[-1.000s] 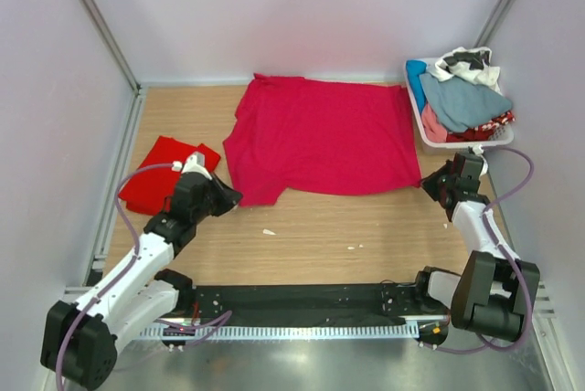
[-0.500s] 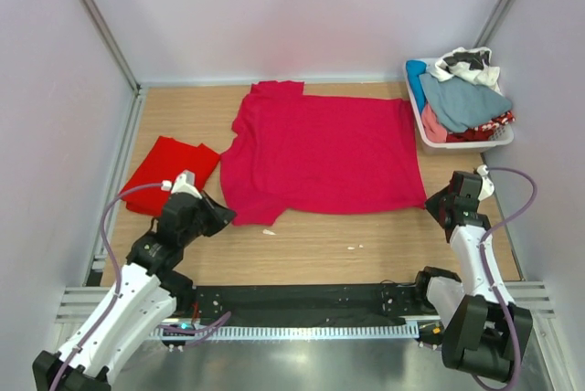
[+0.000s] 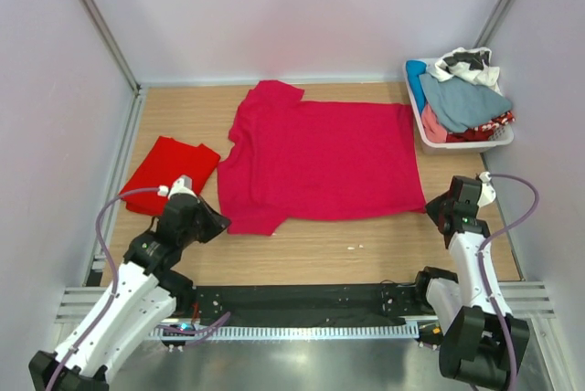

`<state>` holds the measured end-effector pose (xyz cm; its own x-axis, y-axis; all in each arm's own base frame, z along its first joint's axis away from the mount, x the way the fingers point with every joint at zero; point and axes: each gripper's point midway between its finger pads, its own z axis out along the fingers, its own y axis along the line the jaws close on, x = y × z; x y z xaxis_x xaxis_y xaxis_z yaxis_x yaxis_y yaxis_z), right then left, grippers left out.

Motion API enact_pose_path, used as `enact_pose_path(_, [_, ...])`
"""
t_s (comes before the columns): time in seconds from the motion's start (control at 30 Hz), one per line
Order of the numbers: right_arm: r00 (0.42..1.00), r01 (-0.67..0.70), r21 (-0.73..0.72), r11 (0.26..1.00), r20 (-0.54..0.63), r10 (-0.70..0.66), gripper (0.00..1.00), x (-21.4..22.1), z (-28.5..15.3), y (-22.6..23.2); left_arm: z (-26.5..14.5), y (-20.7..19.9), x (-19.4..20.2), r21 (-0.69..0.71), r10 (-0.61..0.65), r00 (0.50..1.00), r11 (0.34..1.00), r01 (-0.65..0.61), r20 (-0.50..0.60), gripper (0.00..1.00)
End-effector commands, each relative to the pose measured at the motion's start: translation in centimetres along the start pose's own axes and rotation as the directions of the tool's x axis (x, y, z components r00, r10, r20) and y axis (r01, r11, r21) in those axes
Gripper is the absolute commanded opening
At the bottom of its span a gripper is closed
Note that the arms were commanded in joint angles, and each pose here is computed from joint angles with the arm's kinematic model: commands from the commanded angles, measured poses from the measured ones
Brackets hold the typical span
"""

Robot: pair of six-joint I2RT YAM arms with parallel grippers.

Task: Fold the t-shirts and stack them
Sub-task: Fold the tshirt

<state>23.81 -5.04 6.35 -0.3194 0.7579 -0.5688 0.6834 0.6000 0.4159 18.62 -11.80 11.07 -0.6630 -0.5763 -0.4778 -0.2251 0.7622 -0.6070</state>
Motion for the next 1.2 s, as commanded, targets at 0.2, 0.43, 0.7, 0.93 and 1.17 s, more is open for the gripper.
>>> enact_pose_path(0.2, [0.998, 0.047, -0.051, 0.998, 0.031, -0.045, 0.01, -2.6, 1.7, 2.6, 0.3, -5.5, -6.0, -0.010, 0.076, 0.992, 0.997, -0.076, 0.098, 0.00])
enact_pose_path(0.43, [0.997, 0.071, -0.055, 0.996, 0.047, -0.068, 0.01, -5.1, 2.8, 4.6, 1.3, -7.9, -8.8, -0.058, 0.116, 0.986, 0.992, -0.109, 0.119, 0.00])
enact_pose_path(0.7, [0.997, 0.031, -0.038, 0.999, 0.065, -0.029, 0.01, -6.9, 4.6, 5.9, 3.9, -10.2, -11.5, -0.091, 0.146, 0.978, 0.987, -0.133, 0.147, 0.00])
enact_pose_path(0.93, [0.998, 0.016, -0.021, 1.000, 0.064, -0.015, 0.01, -8.1, 6.4, 6.8, 6.7, -12.2, -14.0, -0.118, 0.175, 0.972, 0.980, -0.157, 0.156, 0.00])
enact_pose_path(1.17, [0.998, 0.025, -0.011, 1.000, 0.052, -0.025, 0.01, -7.9, 7.7, 7.4, 9.3, -12.3, -15.8, -0.168, 0.213, 0.965, 0.968, -0.188, 0.150, 0.00])
